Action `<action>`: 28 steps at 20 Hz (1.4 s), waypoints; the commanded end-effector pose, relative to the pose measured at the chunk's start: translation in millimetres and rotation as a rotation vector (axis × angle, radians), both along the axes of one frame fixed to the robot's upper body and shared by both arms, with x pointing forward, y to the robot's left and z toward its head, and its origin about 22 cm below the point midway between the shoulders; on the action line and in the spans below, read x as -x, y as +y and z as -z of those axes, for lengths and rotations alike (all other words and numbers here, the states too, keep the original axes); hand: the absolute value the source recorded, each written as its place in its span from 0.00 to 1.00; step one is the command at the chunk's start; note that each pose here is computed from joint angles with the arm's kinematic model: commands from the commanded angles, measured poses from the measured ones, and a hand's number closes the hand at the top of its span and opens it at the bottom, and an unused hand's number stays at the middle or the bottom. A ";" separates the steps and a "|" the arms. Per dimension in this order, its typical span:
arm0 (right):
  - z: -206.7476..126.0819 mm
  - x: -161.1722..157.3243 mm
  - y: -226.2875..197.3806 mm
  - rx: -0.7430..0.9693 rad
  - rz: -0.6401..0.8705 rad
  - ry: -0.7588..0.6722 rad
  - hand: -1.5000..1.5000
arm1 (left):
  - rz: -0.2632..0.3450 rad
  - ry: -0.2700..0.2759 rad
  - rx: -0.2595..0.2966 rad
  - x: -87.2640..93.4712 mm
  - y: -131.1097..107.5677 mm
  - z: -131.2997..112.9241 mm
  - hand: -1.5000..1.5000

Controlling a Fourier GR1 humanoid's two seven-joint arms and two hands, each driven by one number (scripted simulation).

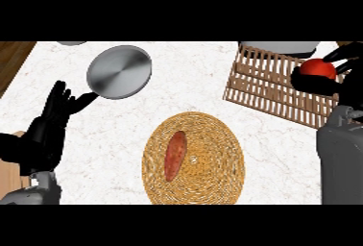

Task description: Pick the tomato from the placemat and place it in the tiered shelf

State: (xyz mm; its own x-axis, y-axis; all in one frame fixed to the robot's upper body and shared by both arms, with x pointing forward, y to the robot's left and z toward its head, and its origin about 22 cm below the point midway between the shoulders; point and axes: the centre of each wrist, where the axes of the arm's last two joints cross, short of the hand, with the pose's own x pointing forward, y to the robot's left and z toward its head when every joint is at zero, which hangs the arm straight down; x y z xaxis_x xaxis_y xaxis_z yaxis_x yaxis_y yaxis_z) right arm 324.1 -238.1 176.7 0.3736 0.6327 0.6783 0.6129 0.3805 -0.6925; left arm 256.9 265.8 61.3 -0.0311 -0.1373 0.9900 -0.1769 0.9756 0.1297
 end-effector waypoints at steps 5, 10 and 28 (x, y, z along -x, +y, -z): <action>20.3 -36.2 -25.0 -0.069 0.062 -0.087 1.00 | 0.009 -0.008 0.011 -1.0 8.1 3.5 0.50; 39.2 -47.8 -37.6 -0.164 0.003 -0.008 0.00 | 0.008 0.007 0.017 -12.5 -4.4 1.2 0.50; -27.6 -24.1 -78.7 -0.276 0.005 -0.339 0.00 | -0.011 -0.010 0.006 15.3 -1.4 7.9 0.50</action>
State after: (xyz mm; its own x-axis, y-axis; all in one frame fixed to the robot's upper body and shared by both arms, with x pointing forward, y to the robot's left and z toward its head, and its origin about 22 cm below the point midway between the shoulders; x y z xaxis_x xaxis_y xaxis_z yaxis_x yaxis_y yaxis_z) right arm 355.5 -301.5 182.6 0.1355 0.4523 0.8815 0.7354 0.5503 -0.3954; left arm 251.9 268.7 56.0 -0.0307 -0.1343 0.9905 -0.1860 0.9744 0.1263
